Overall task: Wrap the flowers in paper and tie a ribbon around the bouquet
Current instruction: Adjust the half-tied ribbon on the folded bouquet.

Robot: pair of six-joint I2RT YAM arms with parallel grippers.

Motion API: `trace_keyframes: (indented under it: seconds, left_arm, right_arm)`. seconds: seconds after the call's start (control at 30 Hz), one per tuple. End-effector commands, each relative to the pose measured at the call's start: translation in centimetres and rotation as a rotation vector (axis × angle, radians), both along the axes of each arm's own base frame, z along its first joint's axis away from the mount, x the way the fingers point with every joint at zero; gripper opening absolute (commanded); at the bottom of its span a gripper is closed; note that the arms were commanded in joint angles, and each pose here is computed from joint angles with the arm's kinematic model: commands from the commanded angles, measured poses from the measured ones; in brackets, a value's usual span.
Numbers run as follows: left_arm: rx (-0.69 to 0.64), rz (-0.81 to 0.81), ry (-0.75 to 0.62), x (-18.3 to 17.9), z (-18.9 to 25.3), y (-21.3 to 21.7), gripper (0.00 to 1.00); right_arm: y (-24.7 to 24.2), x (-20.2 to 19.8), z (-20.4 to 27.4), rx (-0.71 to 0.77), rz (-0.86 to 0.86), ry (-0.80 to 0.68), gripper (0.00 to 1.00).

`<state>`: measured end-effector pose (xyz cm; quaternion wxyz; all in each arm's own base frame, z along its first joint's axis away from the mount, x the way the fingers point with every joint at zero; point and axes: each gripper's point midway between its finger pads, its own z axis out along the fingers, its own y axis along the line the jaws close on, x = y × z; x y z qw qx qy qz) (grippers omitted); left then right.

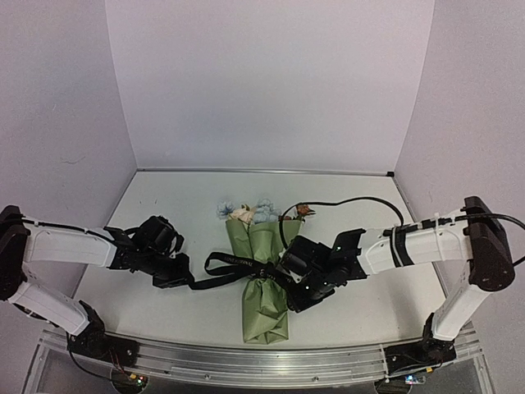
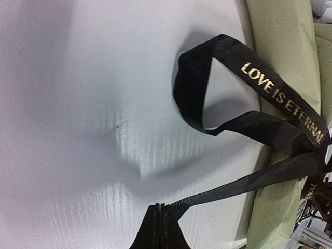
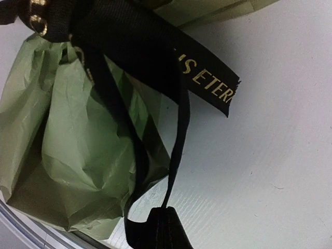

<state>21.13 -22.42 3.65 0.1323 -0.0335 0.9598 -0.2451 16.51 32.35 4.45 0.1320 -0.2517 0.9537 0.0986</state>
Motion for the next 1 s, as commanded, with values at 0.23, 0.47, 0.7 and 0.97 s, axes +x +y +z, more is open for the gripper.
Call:
trace_keyframes:
  seconds: [0.23, 0.47, 0.7, 0.97]
  left_arm:
    - [0.073, 0.037, 0.045, 0.3, -1.8, 1.4, 0.0]
    - [0.043, -0.004, 0.008, 1.2, -0.5, 0.3, 0.0]
    - [0.059, -0.008, -0.007, 1.4, 0.0, 0.5, 0.0]
    - [0.071, -0.004, 0.004, 1.2, -0.4, 0.8, 0.0]
  right_arm:
    - [-1.7, 0.3, 2.6, 0.095, 0.106, -0.023, 0.54]
    - [-1.0, 4.2, 3.6, 0.314, 0.097, -0.027, 0.56]
    - [0.1, 7.8, 3.0, 0.392, 0.032, 0.022, 0.55]
    - [1.1, 8.4, 0.7, 0.389, 0.033, 0.106, 0.49]
